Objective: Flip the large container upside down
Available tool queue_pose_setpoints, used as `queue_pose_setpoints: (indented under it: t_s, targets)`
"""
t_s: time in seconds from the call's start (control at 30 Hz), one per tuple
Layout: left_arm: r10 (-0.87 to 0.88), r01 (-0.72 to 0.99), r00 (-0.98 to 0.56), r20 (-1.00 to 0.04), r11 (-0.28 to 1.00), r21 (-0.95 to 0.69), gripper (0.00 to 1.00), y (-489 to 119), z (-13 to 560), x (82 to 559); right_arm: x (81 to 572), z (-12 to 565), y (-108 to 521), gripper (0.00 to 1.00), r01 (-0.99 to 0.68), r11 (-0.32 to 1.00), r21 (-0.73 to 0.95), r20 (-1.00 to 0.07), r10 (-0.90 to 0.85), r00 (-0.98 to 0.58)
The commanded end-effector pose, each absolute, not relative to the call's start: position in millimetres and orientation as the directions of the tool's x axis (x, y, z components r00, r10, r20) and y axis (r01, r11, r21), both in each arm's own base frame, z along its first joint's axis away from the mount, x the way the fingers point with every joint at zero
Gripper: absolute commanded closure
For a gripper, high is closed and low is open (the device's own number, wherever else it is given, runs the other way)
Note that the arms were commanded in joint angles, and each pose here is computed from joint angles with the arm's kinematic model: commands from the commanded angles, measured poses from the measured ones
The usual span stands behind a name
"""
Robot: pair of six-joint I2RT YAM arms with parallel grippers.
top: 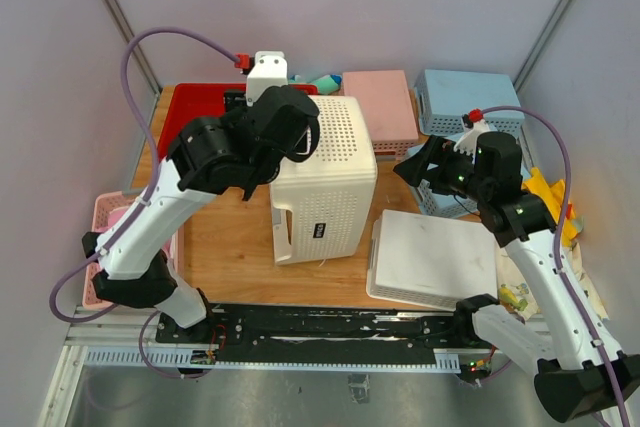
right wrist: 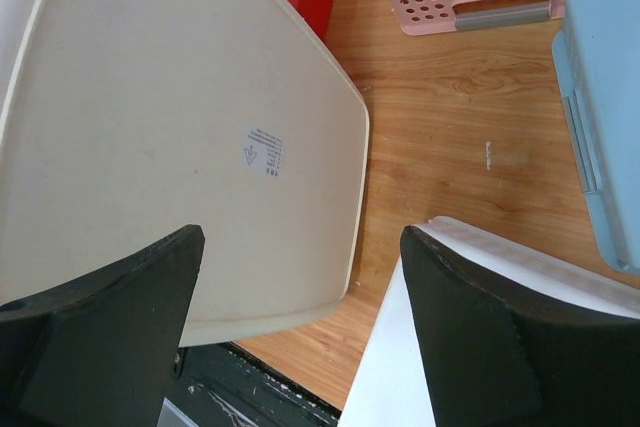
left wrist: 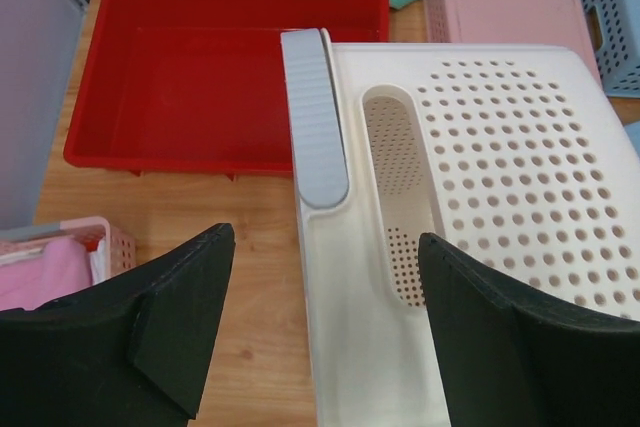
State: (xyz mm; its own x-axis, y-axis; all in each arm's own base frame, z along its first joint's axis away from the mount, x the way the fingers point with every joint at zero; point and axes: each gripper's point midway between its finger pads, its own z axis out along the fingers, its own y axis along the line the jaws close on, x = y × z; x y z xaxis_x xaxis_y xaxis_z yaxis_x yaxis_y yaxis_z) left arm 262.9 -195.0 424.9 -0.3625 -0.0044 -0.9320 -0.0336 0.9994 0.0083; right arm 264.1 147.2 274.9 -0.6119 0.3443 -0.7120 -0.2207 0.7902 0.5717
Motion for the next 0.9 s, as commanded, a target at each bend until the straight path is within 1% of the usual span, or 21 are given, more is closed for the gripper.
queue_pose_setpoints:
  t_s: [0.0,0.2,0.33,0.47,0.7,0.8,0.87]
  targets:
    - [-0.034,-0.078,-0.371,-0.928,0.997,-0.006,0.21,-184.0,420.0,266.8,262.4,272.7,141.7,0.18,-0.215,0.797,0.565,-0.717,0.345,-0.605]
    - [-0.024,-0.067,-0.397,-0.918,0.998,0.003,0.24,-189.0,409.1,270.2,261.0,270.0,142.5,0.18,-0.21,0.793,0.572,-0.709,0.349,-0.613]
    - [0.013,-0.059,-0.432,-0.902,0.997,0.043,0.31,-194.1,390.7,271.3,260.2,268.1,143.0,0.18,-0.206,0.79,0.578,-0.702,0.353,-0.618]
    - [0.023,-0.072,-0.452,-0.892,0.995,0.063,0.44,-191.0,377.8,270.8,260.1,266.8,143.6,0.18,-0.204,0.787,0.583,-0.699,0.357,-0.62]
    - [0.02,-0.074,-0.449,-0.893,0.996,0.059,0.66,-186.6,379.8,269.7,260.5,266.5,145.0,0.18,-0.211,0.783,0.585,-0.699,0.355,-0.621]
    - [0.001,-0.062,-0.452,-0.892,0.998,0.032,0.81,-187.0,382.5,267.3,261.7,266.7,150.0,0.18,-0.225,0.767,0.601,-0.69,0.356,-0.63]
    - [-0.034,-0.038,-0.456,-0.889,0.999,-0.018,0.94,-188.9,388.0,262.5,263.1,268.2,153.4,0.19,-0.23,0.755,0.614,-0.681,0.36,-0.638]
